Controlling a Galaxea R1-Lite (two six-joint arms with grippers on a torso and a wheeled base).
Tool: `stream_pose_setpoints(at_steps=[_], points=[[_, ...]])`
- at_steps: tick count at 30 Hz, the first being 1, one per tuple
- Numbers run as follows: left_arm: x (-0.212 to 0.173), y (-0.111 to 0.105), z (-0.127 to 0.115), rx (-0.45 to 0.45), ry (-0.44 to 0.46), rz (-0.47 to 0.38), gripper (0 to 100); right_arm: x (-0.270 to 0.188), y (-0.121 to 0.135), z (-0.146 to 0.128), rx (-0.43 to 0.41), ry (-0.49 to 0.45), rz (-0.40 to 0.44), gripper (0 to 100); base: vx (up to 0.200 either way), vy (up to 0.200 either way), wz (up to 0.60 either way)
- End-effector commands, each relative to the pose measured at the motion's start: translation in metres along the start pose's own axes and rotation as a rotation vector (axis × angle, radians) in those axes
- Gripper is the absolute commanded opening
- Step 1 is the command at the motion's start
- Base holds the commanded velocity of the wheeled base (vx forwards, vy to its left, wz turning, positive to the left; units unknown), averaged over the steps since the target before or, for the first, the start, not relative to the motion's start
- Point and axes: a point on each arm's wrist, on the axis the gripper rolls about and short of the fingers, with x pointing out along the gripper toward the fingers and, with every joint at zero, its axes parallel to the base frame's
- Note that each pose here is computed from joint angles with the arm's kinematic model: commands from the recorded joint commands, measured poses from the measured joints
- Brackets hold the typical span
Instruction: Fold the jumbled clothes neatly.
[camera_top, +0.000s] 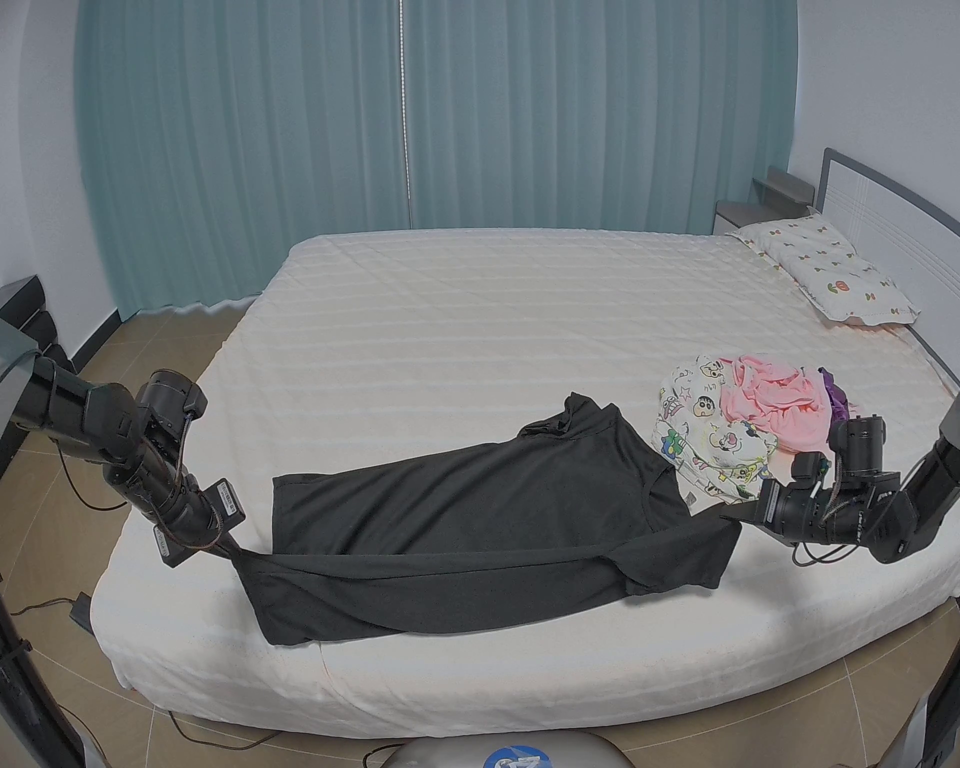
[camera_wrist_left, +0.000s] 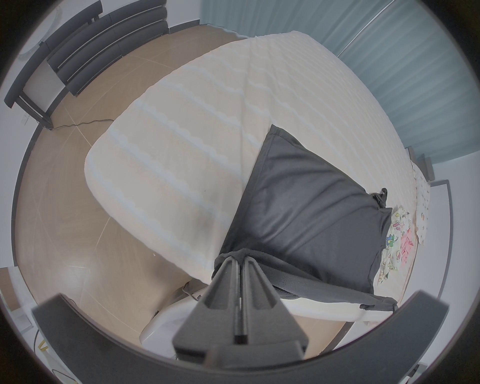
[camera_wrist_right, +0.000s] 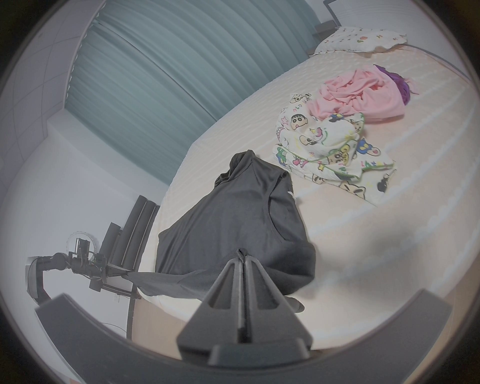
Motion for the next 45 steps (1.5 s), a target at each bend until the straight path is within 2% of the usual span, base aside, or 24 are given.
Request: stream_pose_setpoints(at_steps=[1,7,16,25,26,27,32,37,40,41,44,45], points=[[0.028,-0.007,0.015,-0.011,0.022,0.023,0,0.035,-0.006,0.0,-0.001,0.037,-0.017,0,0.0,0.0,0.0],[0.057,-0.014,0.029,-0.05,0.021,0.054,0,0.061,-0.012,0.003,0.011,0.057,-0.043,0,0.0,0.0,0.0],[0.093,-0.02,0.039,-0.053,0.048,0.077,0,0.086,-0.023,-0.001,0.012,0.053,-0.084,0,0.0,0.0,0.0],[0.101,-0.025,0.045,-0.067,0.067,0.082,0,0.102,-0.024,-0.001,0.045,0.044,-0.092,0,0.0,0.0,0.0],[0.101,-0.025,0.045,-0.067,0.068,0.079,100,0.103,-0.025,-0.001,0.048,0.043,-0.099,0,0.0,0.0,0.0],[0.101,-0.025,0.045,-0.067,0.069,0.078,100,0.104,-0.025,-0.002,0.051,0.043,-0.105,100,0.0,0.0,0.0],[0.1,-0.026,0.045,-0.074,0.07,0.075,100,0.103,-0.023,0.0,0.053,0.022,-0.099,100,0.0,0.0,0.0],[0.085,-0.024,0.047,-0.114,0.075,0.035,100,0.084,-0.009,0.02,0.177,-0.137,-0.082,100,0.0,0.0,0.0],[0.064,-0.018,0.047,-0.137,0.1,-0.031,100,0.07,-0.003,0.021,0.235,-0.158,-0.087,100,0.0,0.0,0.0],[0.05,-0.012,0.045,-0.151,0.12,-0.082,100,0.059,0.001,0.018,0.274,-0.159,-0.084,100,0.0,0.0,0.0],[0.04,-0.006,0.041,-0.227,0.126,-0.109,100,0.046,0.008,0.013,0.371,-0.152,-0.069,100,0.0,0.0,0.0],[0.04,-0.006,0.041,-0.229,0.124,-0.111,100,0.046,0.008,0.013,0.375,-0.153,-0.068,100,0.0,0.0,0.0]])
